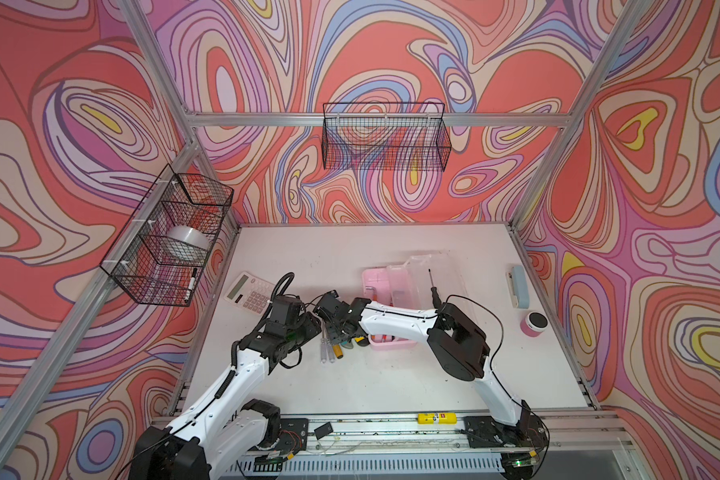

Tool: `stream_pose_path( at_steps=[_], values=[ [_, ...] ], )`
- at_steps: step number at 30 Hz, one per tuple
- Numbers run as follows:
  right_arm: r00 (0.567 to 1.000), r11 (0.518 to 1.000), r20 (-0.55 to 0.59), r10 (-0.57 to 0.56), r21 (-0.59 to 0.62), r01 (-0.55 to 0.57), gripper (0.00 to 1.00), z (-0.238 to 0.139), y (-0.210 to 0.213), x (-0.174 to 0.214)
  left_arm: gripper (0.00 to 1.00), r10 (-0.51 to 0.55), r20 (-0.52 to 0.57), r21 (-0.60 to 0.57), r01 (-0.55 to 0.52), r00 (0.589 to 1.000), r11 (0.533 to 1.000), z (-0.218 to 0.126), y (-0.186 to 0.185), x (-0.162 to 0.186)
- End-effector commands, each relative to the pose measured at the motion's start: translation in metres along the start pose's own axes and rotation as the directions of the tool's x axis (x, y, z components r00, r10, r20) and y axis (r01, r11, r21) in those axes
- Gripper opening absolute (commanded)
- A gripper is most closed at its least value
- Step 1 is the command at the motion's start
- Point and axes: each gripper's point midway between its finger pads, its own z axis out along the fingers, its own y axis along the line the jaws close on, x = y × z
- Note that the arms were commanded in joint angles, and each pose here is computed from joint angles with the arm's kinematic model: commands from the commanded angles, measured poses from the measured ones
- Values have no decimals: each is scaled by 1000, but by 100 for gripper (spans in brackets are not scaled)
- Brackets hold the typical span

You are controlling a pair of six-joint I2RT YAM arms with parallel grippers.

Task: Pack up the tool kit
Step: 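Close the right gripper on the teal utility knife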

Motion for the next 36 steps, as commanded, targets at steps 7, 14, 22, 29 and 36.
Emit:
stream_pose_path(
  at_steps=[7, 14, 22, 29, 36],
  values=[
    [1000, 999, -30, 1, 48, 0, 34, 13, -10, 7, 58, -5, -5, 5, 5, 1000, 1000, 3, 2, 2],
    [1000, 1000, -14, 7, 31, -6, 29, 7, -8, 6, 58, -3, 3, 5, 3, 1000, 1000, 1, 1, 0],
    [999, 1000, 34, 10, -10, -9, 22, -19, -3, -8, 56, -12, 11, 11, 12, 1000, 1000, -3, 1, -1],
    [999, 995, 36, 18, -100, -14, 20, -43, 7, -3, 56, -13, 32, 1, 13, 999, 1000, -6, 3, -4],
    [1000, 972, 6, -12, -234, 13, 20, -75, 33, 18, 57, -16, 57, -1, 16, 998, 1000, -11, 3, -9]
  ],
)
